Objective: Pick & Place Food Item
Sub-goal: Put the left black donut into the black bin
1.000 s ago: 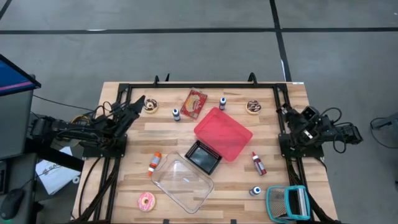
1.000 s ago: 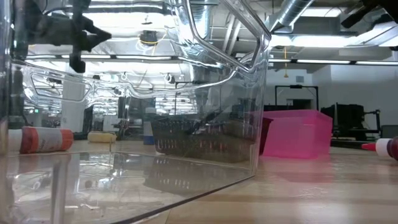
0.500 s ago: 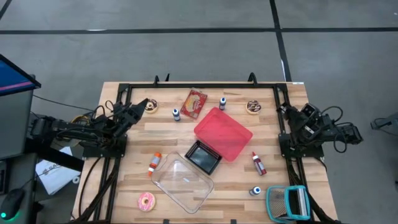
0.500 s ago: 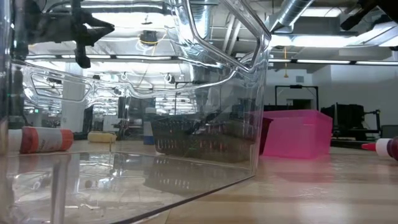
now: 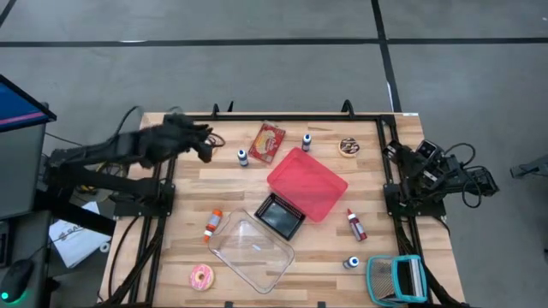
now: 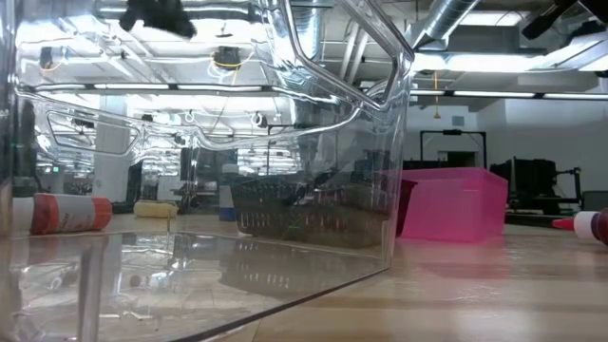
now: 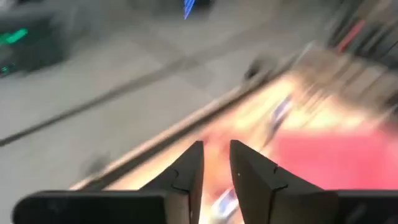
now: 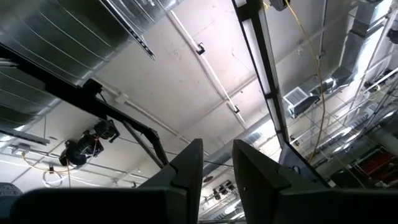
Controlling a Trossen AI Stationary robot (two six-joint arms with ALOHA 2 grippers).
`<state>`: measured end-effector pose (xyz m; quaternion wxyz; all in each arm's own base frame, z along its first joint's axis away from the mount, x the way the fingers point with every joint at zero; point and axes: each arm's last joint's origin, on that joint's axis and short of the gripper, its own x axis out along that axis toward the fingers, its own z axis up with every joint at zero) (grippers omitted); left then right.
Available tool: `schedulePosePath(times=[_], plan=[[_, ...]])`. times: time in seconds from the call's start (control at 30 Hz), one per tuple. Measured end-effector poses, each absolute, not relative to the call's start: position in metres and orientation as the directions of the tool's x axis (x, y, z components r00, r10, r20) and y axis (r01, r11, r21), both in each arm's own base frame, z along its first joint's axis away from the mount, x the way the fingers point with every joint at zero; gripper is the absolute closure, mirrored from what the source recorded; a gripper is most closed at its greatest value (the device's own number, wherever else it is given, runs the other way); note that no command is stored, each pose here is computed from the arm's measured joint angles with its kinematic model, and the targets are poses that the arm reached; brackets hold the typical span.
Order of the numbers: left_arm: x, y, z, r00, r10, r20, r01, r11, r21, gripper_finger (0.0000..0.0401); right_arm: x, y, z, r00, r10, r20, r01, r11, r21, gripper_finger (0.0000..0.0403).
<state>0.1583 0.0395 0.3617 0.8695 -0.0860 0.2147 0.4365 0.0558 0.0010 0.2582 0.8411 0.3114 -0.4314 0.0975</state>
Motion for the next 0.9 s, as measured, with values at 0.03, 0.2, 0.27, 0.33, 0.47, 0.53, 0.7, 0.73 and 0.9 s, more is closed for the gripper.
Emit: schedulePosePath(times=[0.03,0.2,0.27,0.33,0.47,0.53,0.7,0.73,0.9], plan=[[0.159,0.045,0.364,0.443,0.725,-0.527,-0.817,0.569,0.095,0.0316,0.056,0.001,0.258,0.610,-0.111,0.785,-0.428,0.787,0.444,0.0321],[0.144,0.075,0.361,0.006,0.673,-0.739,-0.917,0.299,0.265,0.0280,0.057,0.001,0.258,0.617,-0.121,0.778,-0.414,0.790,0.451,0.0321],[0.142,0.091,0.355,-0.021,0.614,-0.789,-0.964,0.196,0.178,0.0265,0.058,0.000,0.257,0.631,-0.128,0.765,-0.401,0.791,0.462,0.0321],[0.141,0.106,0.344,-0.017,0.551,-0.835,-0.982,0.148,0.117,0.0252,0.059,0.000,0.256,0.642,-0.150,0.751,-0.380,0.789,0.482,0.0321],[0.147,0.135,0.316,-0.035,0.489,-0.871,-0.986,0.128,0.111,0.0230,0.060,-0.001,0.255,0.652,-0.172,0.739,-0.361,0.787,0.501,0.0321],[0.150,0.149,0.303,-0.051,0.462,-0.885,-0.982,0.136,0.127,0.0218,0.060,-0.001,0.255,0.650,-0.172,0.740,-0.362,0.786,0.501,0.0321],[0.160,0.184,0.271,-0.116,0.389,-0.914,-0.964,0.177,0.197,0.0191,0.059,-0.001,0.255,0.641,-0.194,0.743,-0.357,0.781,0.513,0.0321],[0.161,0.191,0.264,-0.138,0.368,-0.919,-0.962,0.173,0.213,0.0187,0.059,-0.001,0.255,0.641,-0.195,0.743,-0.357,0.781,0.513,0.0321],[0.167,0.220,0.228,-0.159,0.253,-0.954,-0.960,0.186,0.209,0.0180,0.059,-0.001,0.255,0.641,-0.196,0.742,-0.362,0.776,0.517,0.0321]])
